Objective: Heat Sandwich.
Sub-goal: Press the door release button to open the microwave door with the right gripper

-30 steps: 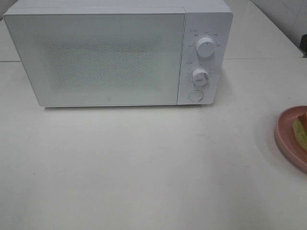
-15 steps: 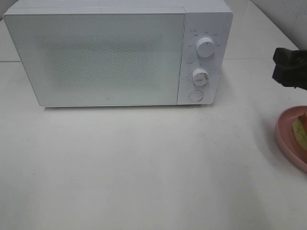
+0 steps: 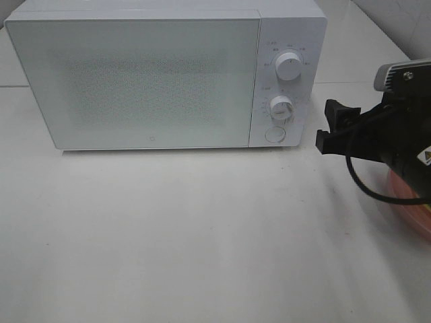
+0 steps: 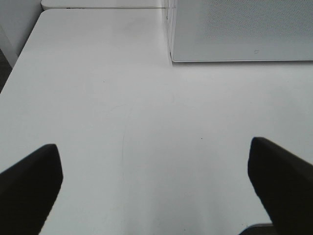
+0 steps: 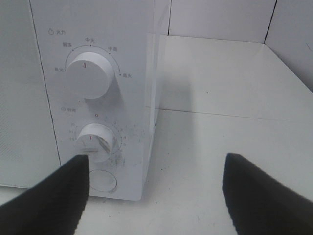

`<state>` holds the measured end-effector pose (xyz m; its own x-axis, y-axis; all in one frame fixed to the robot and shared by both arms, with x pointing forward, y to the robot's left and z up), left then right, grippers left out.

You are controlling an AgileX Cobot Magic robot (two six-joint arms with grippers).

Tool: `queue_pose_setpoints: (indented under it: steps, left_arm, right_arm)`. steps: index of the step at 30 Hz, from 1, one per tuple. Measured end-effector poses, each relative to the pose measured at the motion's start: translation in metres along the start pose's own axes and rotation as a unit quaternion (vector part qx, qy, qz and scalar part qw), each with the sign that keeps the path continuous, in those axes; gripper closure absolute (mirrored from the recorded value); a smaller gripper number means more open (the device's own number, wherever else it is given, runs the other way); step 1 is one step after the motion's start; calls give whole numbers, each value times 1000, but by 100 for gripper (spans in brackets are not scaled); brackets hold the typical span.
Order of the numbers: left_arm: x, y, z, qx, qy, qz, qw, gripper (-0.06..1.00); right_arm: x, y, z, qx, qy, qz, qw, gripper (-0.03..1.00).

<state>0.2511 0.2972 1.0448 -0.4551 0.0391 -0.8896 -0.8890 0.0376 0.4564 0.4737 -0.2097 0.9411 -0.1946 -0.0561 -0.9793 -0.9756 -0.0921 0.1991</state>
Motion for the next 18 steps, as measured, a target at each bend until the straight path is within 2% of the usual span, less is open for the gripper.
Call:
queue_pose_setpoints:
  steps: [6, 13, 18]
  left_arm:
    - [0, 0, 0, 0, 0, 0, 1000, -3]
    - [0, 0, 0, 0, 0, 0, 1000, -3]
    - [0, 0, 0, 0, 0, 0, 1000, -3]
  right_arm:
    - [14, -1, 13, 3, 16, 1, 1000, 23]
    - [44, 0, 33, -11, 45, 50, 998, 23]
    - [55, 3, 39, -4, 46, 69, 997, 23]
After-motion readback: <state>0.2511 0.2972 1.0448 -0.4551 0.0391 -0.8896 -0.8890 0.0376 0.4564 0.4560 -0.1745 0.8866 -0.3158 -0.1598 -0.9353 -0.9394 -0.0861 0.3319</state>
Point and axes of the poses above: a point on each arm's last joint axis where the gripper is mounted, y pointing back along that axis away from the gripper, z along the wrist's bending axis when the last joint is at zero, x = y × z, the point moved 2 cm from there along -y, pointing out along that axis toward the gripper, and after that the axes turned 2 degrees about -y, right-handed, at the moved point
